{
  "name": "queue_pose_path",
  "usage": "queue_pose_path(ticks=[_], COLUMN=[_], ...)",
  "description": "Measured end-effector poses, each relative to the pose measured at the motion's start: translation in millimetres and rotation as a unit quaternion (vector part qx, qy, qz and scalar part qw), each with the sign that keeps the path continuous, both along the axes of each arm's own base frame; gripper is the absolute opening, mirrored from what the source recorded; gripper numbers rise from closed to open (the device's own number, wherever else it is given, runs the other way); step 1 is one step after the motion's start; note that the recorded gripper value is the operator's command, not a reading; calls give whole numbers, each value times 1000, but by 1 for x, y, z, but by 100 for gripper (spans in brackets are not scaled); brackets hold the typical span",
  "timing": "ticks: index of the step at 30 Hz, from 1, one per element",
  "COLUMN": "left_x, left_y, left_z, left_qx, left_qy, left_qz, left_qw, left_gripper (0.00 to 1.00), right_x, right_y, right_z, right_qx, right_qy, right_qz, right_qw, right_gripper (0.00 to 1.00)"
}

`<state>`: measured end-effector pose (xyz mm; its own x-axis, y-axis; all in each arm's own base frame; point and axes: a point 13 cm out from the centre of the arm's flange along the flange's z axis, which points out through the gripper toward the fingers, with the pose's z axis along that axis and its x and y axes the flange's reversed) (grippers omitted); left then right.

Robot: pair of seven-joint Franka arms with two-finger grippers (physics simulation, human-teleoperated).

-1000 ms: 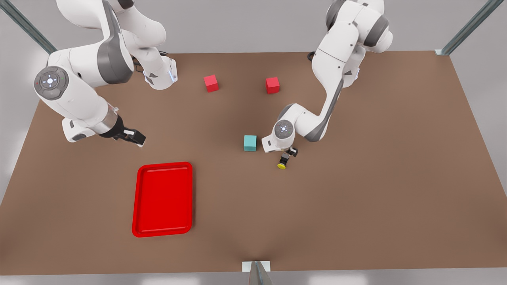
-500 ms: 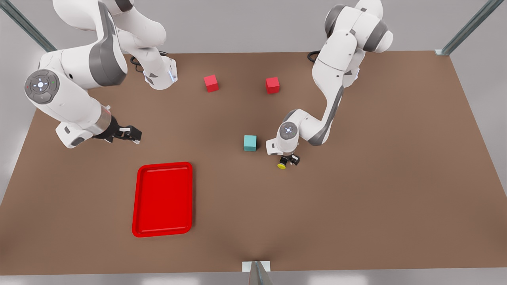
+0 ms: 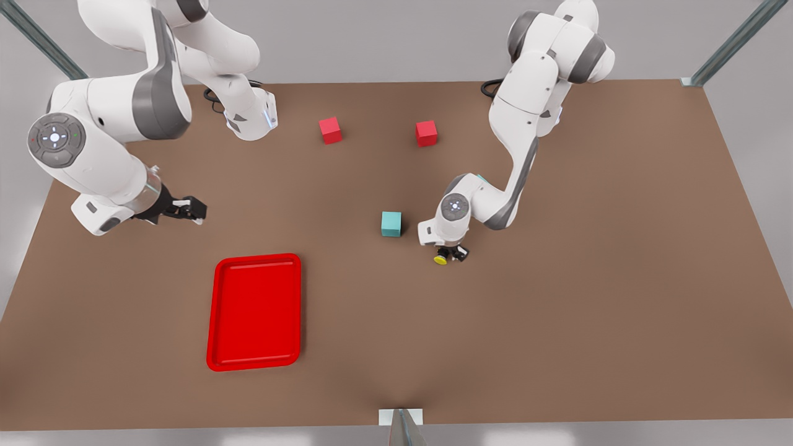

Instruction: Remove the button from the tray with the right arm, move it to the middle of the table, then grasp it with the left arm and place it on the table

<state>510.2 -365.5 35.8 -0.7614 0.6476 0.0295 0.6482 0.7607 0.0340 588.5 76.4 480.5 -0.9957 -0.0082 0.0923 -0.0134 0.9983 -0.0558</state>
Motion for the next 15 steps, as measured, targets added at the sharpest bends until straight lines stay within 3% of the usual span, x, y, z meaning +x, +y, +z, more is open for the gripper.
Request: queue_pose_path(ticks=[2,6,15], left_x=[1,0,2], left_y=[0,-1,-3], left_z=[1,0,3], left_qx=[0,0,-2], left_qy=[-1,0,-1], left_qz=[-1,-3,-4], left_qw=[1000,1000,1000], left_gripper=[68,58,55], right_x=[0,-2,0], right_y=[-2,-2,-22], right_z=[-1,-1,0], right_qx=[0,1,0], right_qy=[2,4,6], right_qz=[3,10,5], right_qw=[1000,1000,1000], right_gripper=[100,100,100])
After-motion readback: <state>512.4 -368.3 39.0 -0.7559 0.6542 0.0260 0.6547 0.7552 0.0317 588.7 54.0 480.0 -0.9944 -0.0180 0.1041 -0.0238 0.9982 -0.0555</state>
